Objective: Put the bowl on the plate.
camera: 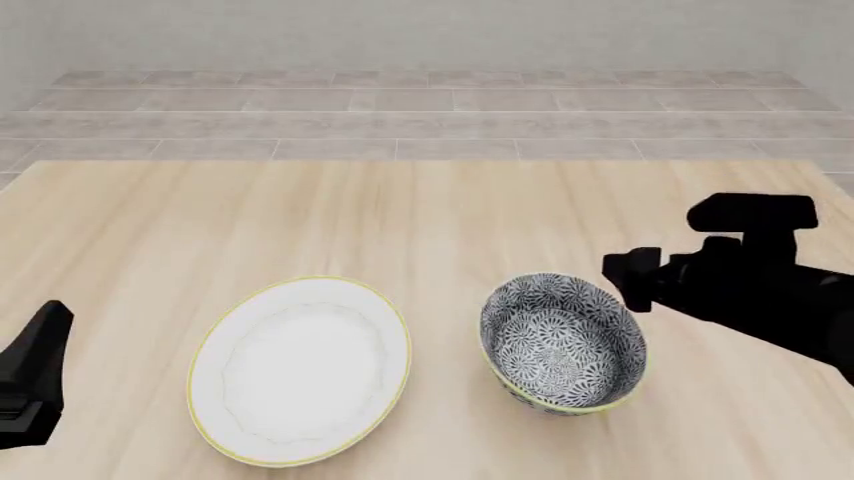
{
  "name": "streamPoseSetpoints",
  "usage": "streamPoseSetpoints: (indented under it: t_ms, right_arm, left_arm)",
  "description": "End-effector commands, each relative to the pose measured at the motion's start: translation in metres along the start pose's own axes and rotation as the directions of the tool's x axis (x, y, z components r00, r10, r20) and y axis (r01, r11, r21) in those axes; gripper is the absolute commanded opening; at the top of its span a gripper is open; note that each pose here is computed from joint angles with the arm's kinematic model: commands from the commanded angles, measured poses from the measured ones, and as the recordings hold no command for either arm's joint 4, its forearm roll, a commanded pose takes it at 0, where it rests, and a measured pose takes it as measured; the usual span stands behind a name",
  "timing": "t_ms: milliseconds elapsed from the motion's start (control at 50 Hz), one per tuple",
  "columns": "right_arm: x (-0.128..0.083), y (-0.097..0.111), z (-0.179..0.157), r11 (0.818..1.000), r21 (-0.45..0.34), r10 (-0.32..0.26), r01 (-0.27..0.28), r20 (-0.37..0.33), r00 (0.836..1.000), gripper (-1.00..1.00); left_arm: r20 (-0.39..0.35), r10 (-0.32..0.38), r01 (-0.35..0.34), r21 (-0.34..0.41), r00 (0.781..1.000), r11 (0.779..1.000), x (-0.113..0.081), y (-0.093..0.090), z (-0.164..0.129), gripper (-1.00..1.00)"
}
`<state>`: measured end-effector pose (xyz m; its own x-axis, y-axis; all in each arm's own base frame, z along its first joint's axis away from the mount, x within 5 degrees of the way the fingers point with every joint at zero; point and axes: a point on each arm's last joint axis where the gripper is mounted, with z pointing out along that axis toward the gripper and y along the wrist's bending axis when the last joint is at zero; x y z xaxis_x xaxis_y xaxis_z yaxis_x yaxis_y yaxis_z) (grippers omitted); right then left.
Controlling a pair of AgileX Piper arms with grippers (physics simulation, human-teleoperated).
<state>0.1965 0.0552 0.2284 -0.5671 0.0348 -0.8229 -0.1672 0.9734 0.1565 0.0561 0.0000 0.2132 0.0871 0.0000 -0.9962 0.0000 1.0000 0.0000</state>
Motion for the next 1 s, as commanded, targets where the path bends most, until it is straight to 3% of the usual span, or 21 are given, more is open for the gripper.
streamPoseSetpoints:
  t_ms: [20, 1000]
  right_arm:
    - [0.01, 0.0, 0.004, 1.0, -0.001, 0.012, -0.012, -0.027, 1.0, 1.0]
    - [0.041, -0.009, 0.011, 0.996, 0.022, 0.086, -0.085, -0.059, 0.995, 1.0]
  left_arm:
    - [0.0, 0.0, 0.0, 0.0, 1.0, 1.0, 0.0, 0.0, 0.0, 1.0]
    - [0.0, 0.0, 0.0, 0.0, 1.0, 1.0, 0.0, 0.0, 0.0, 1.0]
